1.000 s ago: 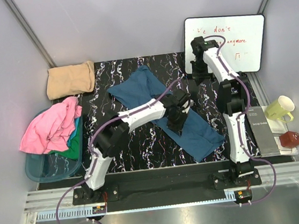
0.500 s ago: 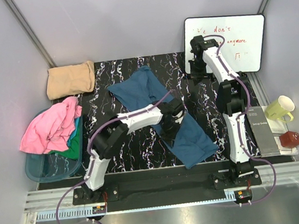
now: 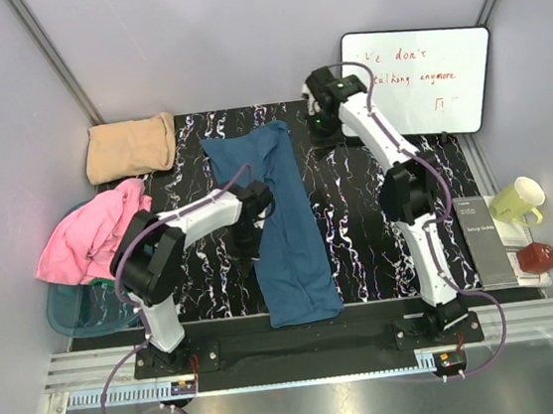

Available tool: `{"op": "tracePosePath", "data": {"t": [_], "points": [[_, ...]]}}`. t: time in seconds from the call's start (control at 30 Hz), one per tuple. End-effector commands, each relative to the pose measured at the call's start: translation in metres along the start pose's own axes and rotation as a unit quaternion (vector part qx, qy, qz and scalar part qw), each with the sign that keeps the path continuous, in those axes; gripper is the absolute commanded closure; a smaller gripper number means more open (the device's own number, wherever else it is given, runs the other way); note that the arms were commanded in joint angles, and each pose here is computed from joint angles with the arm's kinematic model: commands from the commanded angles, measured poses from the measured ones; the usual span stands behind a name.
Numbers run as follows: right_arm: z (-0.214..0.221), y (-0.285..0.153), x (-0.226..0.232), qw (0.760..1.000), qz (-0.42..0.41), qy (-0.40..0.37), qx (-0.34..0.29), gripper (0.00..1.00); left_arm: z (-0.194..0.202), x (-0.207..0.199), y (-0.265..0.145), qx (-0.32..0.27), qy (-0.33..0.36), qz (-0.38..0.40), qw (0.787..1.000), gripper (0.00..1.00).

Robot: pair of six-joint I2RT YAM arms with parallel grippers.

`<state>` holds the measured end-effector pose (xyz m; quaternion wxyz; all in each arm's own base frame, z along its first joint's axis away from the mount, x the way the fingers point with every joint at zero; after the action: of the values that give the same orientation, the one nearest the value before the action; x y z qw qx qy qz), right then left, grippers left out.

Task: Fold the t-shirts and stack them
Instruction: Rotate the tshirt 90 degrees

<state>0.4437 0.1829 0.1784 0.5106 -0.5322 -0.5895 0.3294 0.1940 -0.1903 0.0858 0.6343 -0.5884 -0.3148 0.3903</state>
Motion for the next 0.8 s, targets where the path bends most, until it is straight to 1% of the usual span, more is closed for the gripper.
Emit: {"op": "tracePosePath", "data": {"t": [0.0, 0.03, 0.07, 0.1, 0.2, 0.27, 0.37, 0.5, 0.63, 0.77], "points": [[0.012, 0.001, 0.056, 0.997, -0.059, -0.053, -0.006, 0.99, 0.015, 0.013, -0.035, -0.041, 0.005, -0.024, 0.999, 1.00], [0.015, 0.003, 0.065, 0.996, -0.066, -0.062, -0.006, 0.99, 0.014, 0.012, -0.042, -0.054, 0.007, -0.023, 0.998, 1.00], [0.011, 0.000, 0.073, 0.995, -0.077, -0.066, -0.019, 0.99, 0.012, 0.011, -0.048, -0.066, 0.005, -0.023, 0.998, 1.00], [0.011, 0.007, 0.077, 0.994, -0.083, -0.067, -0.016, 0.99, 0.009, 0.010, -0.061, -0.094, 0.006, -0.019, 0.995, 1.00], [0.003, 0.018, 0.090, 0.992, -0.107, -0.064, -0.036, 0.99, 0.002, 0.008, -0.083, -0.135, -0.004, -0.017, 0.991, 1.00], [-0.005, 0.024, 0.095, 0.990, -0.119, -0.060, -0.052, 0.99, -0.001, 0.010, -0.089, -0.149, -0.012, -0.030, 0.988, 1.00], [-0.005, 0.059, 0.096, 0.990, -0.121, -0.057, -0.039, 0.99, -0.008, 0.008, -0.104, -0.181, -0.015, -0.023, 0.983, 1.00], [-0.003, 0.089, 0.092, 0.992, -0.108, -0.056, -0.028, 1.00, -0.013, 0.006, -0.126, -0.222, -0.017, -0.019, 0.975, 1.00], [0.001, 0.106, 0.090, 0.993, -0.109, -0.047, -0.017, 1.00, -0.013, 0.006, -0.133, -0.233, -0.018, -0.018, 0.972, 1.00], [0.003, 0.118, 0.088, 0.994, -0.105, -0.040, -0.013, 1.00, -0.011, 0.006, -0.132, -0.228, -0.021, -0.016, 0.973, 1.00]]}}
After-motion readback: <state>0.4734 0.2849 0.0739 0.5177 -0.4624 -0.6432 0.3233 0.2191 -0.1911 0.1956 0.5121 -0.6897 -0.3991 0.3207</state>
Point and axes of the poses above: each gripper's point midway between its finger pads, its own y axis out along the fingers, its own x axis along the line the jaws close on, z = x × y, the point moved 6 cm from there along -y, back along the fingers, and after that the axes turned 15 degrees about y, right-handed, at the moved point
